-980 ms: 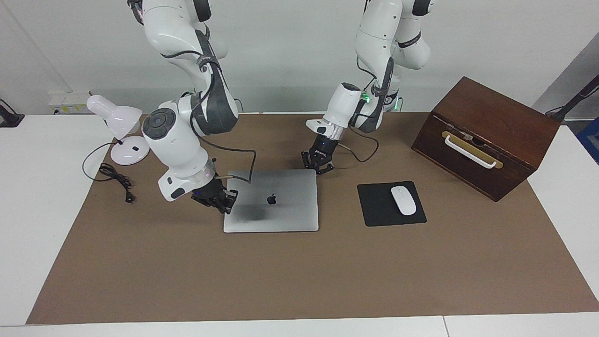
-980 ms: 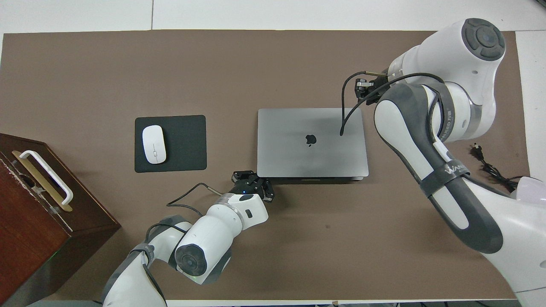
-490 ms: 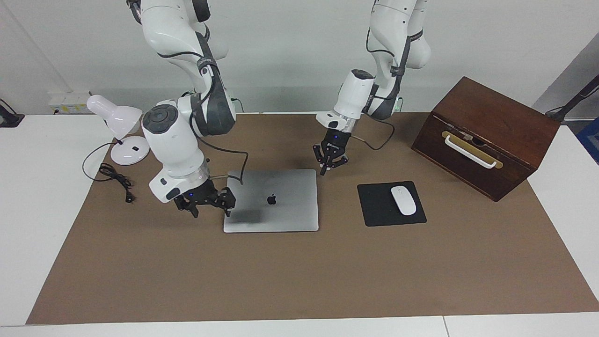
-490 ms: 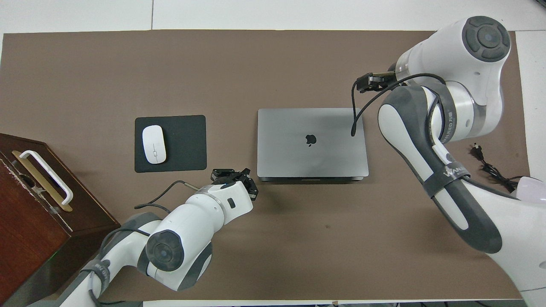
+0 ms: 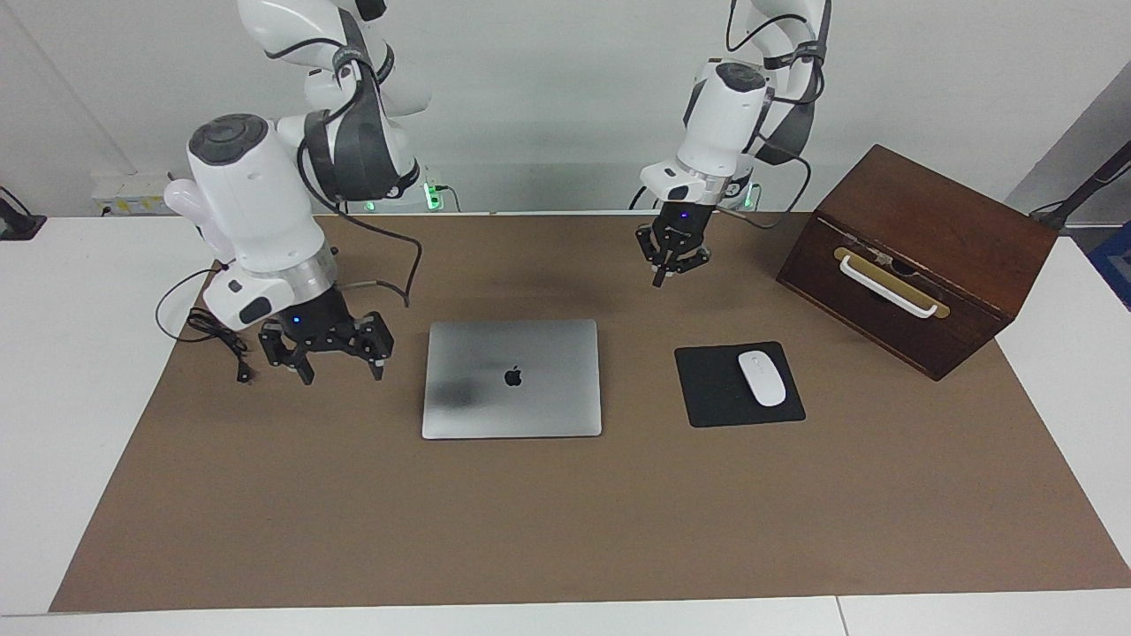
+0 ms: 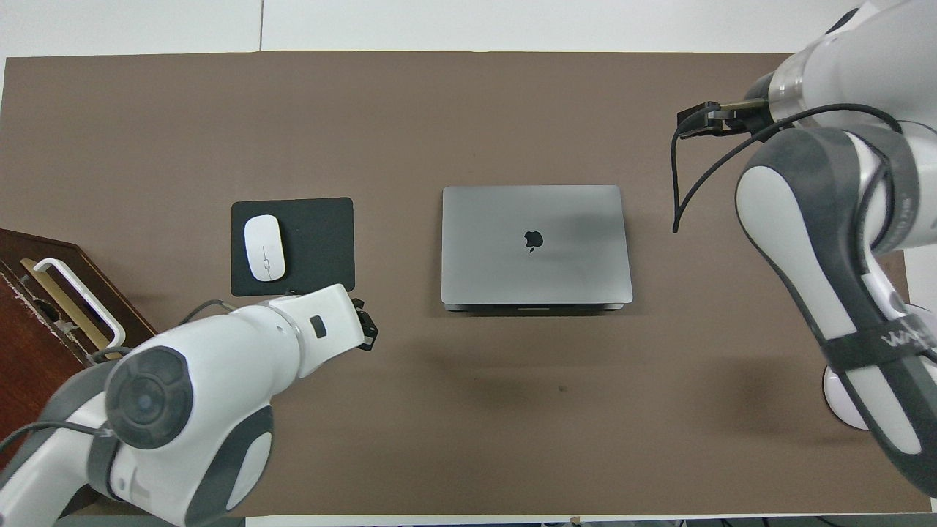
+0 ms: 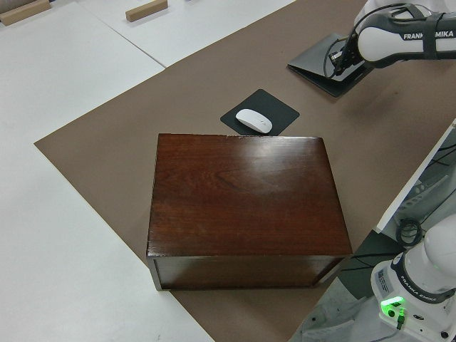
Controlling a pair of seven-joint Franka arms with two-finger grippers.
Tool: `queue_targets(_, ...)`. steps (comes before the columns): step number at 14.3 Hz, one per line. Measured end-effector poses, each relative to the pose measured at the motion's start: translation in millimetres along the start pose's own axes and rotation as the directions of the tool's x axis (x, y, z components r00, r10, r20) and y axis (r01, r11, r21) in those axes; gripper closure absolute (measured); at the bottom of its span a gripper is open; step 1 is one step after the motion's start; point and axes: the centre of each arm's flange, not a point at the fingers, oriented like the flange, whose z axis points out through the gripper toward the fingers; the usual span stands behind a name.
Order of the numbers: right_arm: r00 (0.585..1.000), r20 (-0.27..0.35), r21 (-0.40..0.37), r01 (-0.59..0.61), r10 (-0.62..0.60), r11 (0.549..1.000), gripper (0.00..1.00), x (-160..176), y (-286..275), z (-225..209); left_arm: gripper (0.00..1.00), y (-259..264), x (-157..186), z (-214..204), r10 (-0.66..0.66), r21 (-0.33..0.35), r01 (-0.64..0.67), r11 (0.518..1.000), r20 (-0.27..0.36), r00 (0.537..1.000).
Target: Close laptop with both arms
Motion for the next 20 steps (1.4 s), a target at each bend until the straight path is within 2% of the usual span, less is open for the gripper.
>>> queue_targets(3, 0.999, 0.029, -0.009, -0.015, 0.015, 1.0, 0.0, -19, 22, -20, 0.99, -28, 13, -34, -0.043, 0.006, 0.043, 0.999, 0.052, 0.998)
queue_targets(4, 0.999, 0.033, -0.012, -0.014, 0.014, 1.0, 0.0, -24, 29, -21, 0.93, -34, 14, -40, -0.054, 0.006, 0.054, 0.999, 0.074, 0.996)
queue_targets(6, 0.999, 0.04, -0.017, -0.007, 0.008, 1.0, 0.0, -29, 46, -21, 0.7, -49, 15, -55, -0.085, 0.01, 0.085, 0.996, 0.113, 0.99)
queue_targets(9, 1.0, 0.024, -0.021, -0.02, 0.021, 1.0, 0.0, -35, 61, -35, 0.39, -83, 16, -76, -0.154, 0.025, 0.152, 0.988, 0.124, 0.98)
queue_targets(10, 1.0, 0.017, -0.021, -0.016, 0.016, 1.0, 0.0, -38, 59, -47, 0.26, -95, 15, -82, -0.176, 0.03, 0.173, 0.984, 0.123, 0.977)
queue_targets(12, 0.999, 0.041, -0.021, -0.009, 0.01, 1.0, 0.0, -49, 55, -82, 0.05, -121, 14, -94, -0.228, 0.044, 0.225, 0.973, 0.106, 0.968)
queue_targets(13, 0.999, 0.042, -0.022, -0.012, 0.013, 1.0, 0.0, -54, 56, -103, 0.0, -139, 12, -102, -0.263, 0.053, 0.259, 0.965, 0.09, 0.961)
queue_targets(15, 0.999, 0.047, -0.027, -0.021, 0.022, 0.999, 0.0, -61, 68, -130, 0.0, -175, 7, -123, -0.333, 0.071, 0.328, 0.942, 0.068, 0.941)
queue_targets(18, 0.99, 0.137, -0.031, -0.036, 0.04, 0.999, 0.0, -82, 82, -128, 0.0, -209, 4, -153, -0.38, 0.113, 0.373, 0.921, 0.047, 0.924)
queue_targets(20, 0.987, 0.153, -0.031, -0.036, 0.04, 0.999, 0.0, -92, 82, -125, 0.0, -222, 10, -165, -0.396, 0.123, 0.389, 0.913, 0.041, 0.917)
